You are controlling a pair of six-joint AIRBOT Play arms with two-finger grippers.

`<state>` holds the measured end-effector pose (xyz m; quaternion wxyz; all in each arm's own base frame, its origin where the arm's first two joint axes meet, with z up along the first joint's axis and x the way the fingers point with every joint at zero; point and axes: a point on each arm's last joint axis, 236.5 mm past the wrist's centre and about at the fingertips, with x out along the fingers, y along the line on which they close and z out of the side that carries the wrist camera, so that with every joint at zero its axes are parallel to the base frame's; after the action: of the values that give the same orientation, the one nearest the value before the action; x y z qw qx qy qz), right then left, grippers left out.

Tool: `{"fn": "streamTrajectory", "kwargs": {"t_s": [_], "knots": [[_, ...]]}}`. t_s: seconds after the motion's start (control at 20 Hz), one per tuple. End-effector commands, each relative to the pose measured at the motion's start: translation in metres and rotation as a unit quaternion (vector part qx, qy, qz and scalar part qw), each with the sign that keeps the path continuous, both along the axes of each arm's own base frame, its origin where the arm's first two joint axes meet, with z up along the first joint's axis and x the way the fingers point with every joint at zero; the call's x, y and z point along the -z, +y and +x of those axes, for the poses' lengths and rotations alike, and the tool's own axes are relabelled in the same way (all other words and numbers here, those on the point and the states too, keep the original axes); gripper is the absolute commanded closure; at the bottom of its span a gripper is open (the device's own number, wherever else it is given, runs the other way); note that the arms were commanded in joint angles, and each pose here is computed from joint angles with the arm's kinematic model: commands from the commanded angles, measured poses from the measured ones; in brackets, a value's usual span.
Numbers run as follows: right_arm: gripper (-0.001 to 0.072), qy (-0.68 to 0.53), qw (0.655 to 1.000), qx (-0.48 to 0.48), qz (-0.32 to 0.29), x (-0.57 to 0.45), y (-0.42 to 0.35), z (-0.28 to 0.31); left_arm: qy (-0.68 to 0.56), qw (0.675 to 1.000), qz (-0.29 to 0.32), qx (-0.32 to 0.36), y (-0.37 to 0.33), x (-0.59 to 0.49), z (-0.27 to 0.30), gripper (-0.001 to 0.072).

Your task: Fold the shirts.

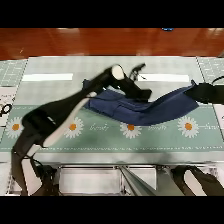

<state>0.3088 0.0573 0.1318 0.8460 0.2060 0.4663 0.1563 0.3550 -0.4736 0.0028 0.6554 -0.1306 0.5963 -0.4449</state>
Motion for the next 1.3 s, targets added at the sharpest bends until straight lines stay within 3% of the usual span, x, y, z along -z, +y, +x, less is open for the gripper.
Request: {"fn": "streamTrajectory", "kwargs": {"t_s": [0.0, 0.2, 0.5, 0.75, 1.1, 1.15, 1.25], "knots": [[0.0687, -0.006, 0.999, -0.03, 0.023, -0.005, 0.036, 0.022, -0.076, 0.996, 0.045, -0.033, 0.079, -0.043, 0.046, 0.0686], [0.0686, -0.017, 0.992, -0.107, 0.071, -0.015, 0.127, 0.076, -0.141, 0.976, 0.112, -0.121, 0.198, -0.077, 0.055, 0.0686], [0.0687, 0.038, 0.967, -0.206, 0.142, 0.037, 0.285, 0.123, -0.168, 0.936, 0.117, -0.287, 0.338, -0.08, -0.015, 0.0686], [0.0687, 0.081, 0.957, -0.233, 0.154, 0.092, 0.352, 0.132, -0.18, 0.919, 0.114, -0.33, 0.37, -0.076, -0.058, 0.0686], [0.0686, 0.095, 0.951, -0.218, 0.195, 0.118, 0.389, 0.138, -0.163, 0.922, 0.115, -0.331, 0.368, -0.066, -0.058, 0.0686], [0.0663, 0.094, 0.95, -0.219, 0.199, 0.12, 0.395, 0.136, -0.158, 0.922, 0.117, -0.332, 0.369, -0.062, -0.056, 0.0686], [0.0333, 0.111, 0.942, -0.223, 0.224, 0.12, 0.41, 0.125, -0.151, 0.923, 0.121, -0.334, 0.369, -0.055, -0.051, 0.0686]]}}
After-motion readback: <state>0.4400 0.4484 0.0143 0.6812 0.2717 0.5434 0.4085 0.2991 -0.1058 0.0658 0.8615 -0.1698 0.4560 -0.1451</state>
